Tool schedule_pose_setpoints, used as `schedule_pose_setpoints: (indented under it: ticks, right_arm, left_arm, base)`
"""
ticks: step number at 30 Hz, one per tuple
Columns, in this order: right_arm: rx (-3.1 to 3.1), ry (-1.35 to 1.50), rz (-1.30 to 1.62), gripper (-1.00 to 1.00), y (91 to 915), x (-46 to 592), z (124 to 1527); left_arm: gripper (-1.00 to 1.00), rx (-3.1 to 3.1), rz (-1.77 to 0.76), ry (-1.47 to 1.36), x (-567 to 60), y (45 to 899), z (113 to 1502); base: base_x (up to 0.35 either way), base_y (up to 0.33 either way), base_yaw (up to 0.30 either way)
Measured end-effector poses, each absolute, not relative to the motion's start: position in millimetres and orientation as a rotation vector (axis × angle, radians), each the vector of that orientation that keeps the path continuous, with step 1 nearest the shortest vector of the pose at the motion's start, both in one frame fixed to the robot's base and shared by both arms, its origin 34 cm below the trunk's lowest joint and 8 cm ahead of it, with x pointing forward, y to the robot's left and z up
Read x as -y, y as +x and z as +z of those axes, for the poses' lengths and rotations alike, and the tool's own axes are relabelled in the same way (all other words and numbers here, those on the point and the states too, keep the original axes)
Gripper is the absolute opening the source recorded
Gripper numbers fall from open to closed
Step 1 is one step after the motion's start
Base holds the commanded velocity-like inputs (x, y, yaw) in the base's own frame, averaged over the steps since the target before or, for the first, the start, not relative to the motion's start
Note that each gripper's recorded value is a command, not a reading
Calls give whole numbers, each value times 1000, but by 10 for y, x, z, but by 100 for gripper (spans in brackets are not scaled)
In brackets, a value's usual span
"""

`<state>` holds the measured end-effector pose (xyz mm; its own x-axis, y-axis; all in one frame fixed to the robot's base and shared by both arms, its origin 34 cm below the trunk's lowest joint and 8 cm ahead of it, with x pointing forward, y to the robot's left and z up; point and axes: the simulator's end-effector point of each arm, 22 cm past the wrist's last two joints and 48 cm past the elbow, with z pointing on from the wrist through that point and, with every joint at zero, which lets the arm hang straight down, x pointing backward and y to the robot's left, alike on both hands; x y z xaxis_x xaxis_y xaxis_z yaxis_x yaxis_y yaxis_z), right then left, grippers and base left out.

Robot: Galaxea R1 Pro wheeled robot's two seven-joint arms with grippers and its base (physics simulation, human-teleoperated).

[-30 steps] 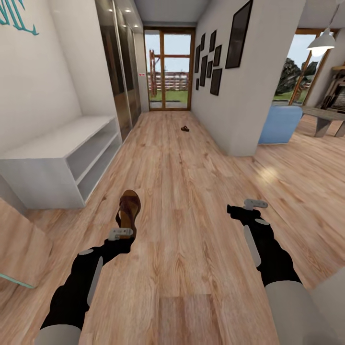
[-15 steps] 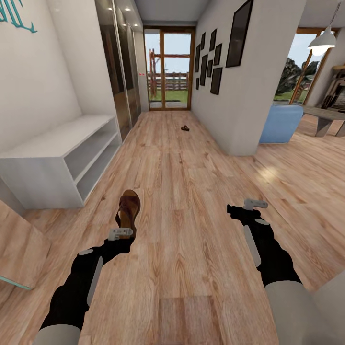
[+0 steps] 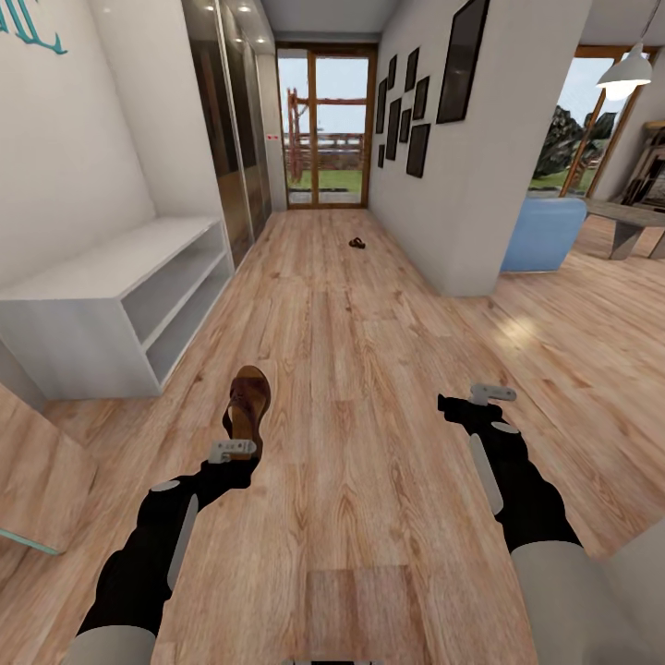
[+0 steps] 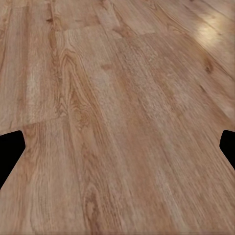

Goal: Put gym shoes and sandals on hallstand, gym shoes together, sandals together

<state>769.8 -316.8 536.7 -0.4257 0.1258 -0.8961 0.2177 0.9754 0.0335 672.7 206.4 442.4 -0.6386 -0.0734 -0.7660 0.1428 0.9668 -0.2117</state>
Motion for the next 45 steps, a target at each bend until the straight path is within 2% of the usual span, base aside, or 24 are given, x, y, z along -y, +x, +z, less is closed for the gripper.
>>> schedule_pose_setpoints:
  ticks: [27,45]
  right_arm:
    - [-2001,244,-102,100,7693,3167,5471]
    - [-1982,244,-100,100,7687,3168,5598]
  left_arm:
    - [-100,-2227,-319,50,-2057,6735,4512]
    - [-100,-2208,-318,52,-2055,6746,4618]
  base:
    - [315,-36,0]
    - [302,-236,58]
